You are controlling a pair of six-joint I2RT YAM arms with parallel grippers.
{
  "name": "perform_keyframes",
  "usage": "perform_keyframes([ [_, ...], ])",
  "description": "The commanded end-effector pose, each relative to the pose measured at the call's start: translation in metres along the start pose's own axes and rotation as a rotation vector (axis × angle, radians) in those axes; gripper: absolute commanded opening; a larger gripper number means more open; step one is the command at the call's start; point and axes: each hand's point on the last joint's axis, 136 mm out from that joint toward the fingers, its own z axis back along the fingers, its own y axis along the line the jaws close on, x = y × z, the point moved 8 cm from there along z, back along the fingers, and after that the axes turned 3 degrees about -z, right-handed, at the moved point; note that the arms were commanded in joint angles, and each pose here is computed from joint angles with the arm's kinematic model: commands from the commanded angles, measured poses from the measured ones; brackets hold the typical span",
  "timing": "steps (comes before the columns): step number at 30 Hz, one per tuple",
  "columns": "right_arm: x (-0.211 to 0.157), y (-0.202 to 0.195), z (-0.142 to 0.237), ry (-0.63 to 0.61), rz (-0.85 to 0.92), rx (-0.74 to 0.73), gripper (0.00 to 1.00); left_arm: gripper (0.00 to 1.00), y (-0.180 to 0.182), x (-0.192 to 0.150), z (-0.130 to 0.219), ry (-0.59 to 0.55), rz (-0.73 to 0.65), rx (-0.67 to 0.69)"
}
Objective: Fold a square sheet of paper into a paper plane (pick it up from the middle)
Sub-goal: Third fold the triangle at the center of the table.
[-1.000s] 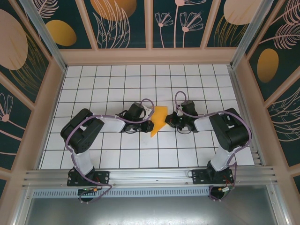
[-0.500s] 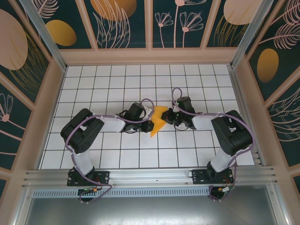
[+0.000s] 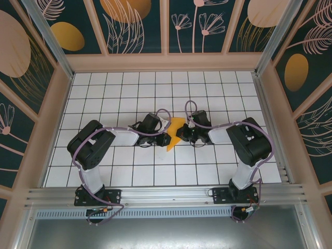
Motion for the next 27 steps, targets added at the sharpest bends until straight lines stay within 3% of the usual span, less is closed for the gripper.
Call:
perform_keyframes([
  [1, -0.009, -0.025, -0.009, 0.0, -0.02, -0.119, 0.0, 0.28, 0.011, -0.017, -0.003, 0.088, 0.041, 0.092],
  [3, -0.009, -0.026, -0.008, -0.001, -0.017, -0.128, 0.0, 0.31, 0.008, -0.006, 0.007, 0.046, 0.054, 0.131],
  [7, -0.009, -0.025, -0.007, -0.004, -0.01, -0.134, 0.0, 0.47, 0.007, 0.01, 0.032, -0.051, 0.089, 0.257],
  [10, -0.009, -0.024, -0.007, -0.005, -0.01, -0.129, 0.0, 0.5, 0.0, 0.018, 0.048, -0.116, 0.143, 0.267],
  [13, -0.009, -0.024, -0.007, -0.003, -0.008, -0.135, 0.0, 0.44, -0.011, 0.024, 0.055, -0.146, 0.174, 0.178],
  [17, -0.008, -0.024, -0.007, -0.004, -0.007, -0.139, 0.0, 0.27, -0.04, 0.031, 0.052, -0.165, 0.204, -0.147],
  [20, -0.008, -0.025, -0.008, -0.002, -0.01, -0.143, 0.0, 0.17, -0.046, 0.03, 0.038, -0.114, 0.241, -0.281],
  [27, -0.008, -0.027, -0.008, -0.001, -0.012, -0.154, 0.0, 0.17, -0.03, 0.006, 0.004, 0.047, 0.299, -0.272],
])
